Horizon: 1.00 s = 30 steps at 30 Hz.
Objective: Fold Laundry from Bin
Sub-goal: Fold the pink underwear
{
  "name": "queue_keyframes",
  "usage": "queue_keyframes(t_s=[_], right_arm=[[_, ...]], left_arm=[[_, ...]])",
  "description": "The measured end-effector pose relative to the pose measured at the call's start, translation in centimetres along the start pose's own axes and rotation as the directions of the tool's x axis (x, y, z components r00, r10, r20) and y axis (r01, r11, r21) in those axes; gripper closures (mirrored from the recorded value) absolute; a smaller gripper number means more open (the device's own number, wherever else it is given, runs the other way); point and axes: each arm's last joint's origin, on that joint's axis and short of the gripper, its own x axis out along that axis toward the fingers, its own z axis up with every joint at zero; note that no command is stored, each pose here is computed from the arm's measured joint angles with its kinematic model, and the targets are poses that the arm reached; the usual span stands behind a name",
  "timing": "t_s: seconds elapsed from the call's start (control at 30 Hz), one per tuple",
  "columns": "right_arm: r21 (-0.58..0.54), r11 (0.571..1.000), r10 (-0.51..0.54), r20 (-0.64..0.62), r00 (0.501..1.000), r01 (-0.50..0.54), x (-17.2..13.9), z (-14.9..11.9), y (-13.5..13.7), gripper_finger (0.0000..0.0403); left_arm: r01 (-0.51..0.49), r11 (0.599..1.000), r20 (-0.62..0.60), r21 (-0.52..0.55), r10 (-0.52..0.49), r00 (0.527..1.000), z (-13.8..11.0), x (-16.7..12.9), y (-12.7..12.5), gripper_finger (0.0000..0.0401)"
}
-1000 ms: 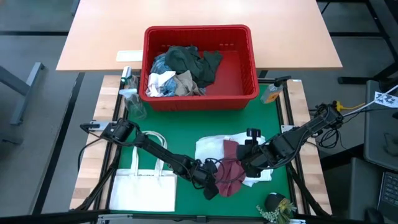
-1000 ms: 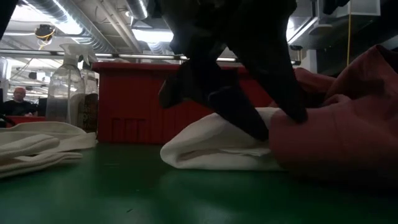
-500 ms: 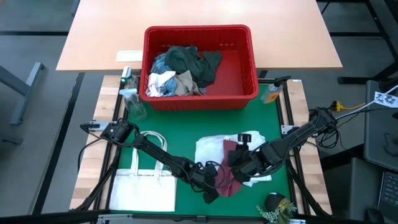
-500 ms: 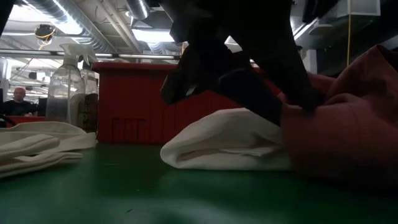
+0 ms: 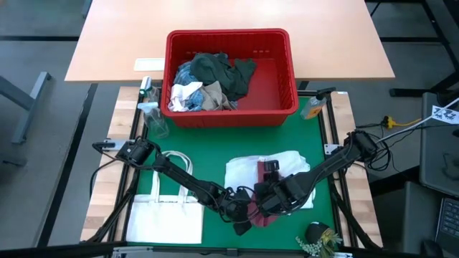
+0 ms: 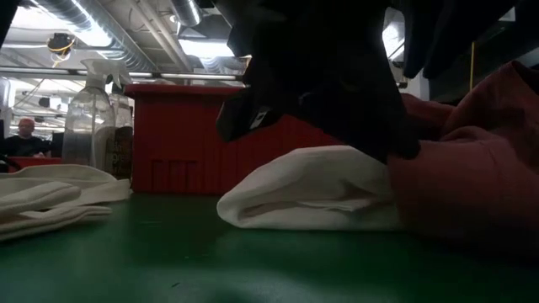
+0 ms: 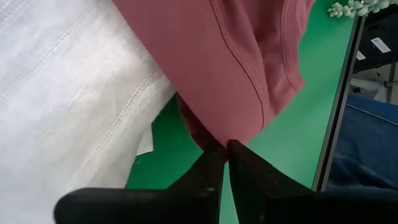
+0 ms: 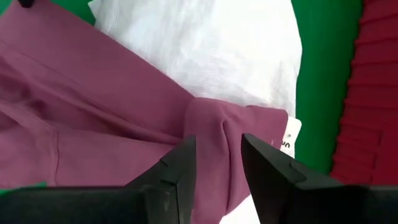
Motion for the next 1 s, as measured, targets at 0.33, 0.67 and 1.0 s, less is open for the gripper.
queue_keyframes(t_s=[0.33, 0.67, 1.0], right_arm=[[-0.014, 0.999, 0.039, -0.046, 0.998, -0.040, 2.3, -0.1, -1.3, 0.0274], [-0.070, 0.993, 0.085, -0.073, 0.994, -0.090, 4.9, -1.2, -0.6, 0.0274], [-0.071, 0.993, 0.088, -0.085, 0.992, -0.094, 4.9, -1.3, -0.6, 0.0328]], left_arm=[[-0.001, 1.000, -0.002, 0.001, 0.001, 1.000, -0.1, 0.0, 0.0, 0.0387], [-0.017, 1.000, 0.008, 0.005, 0.017, 1.000, -0.2, 0.0, 0.0, 0.0387], [-0.044, 0.999, 0.061, 0.007, 0.043, 0.997, -0.2, -0.1, -0.1, 0.0388]])
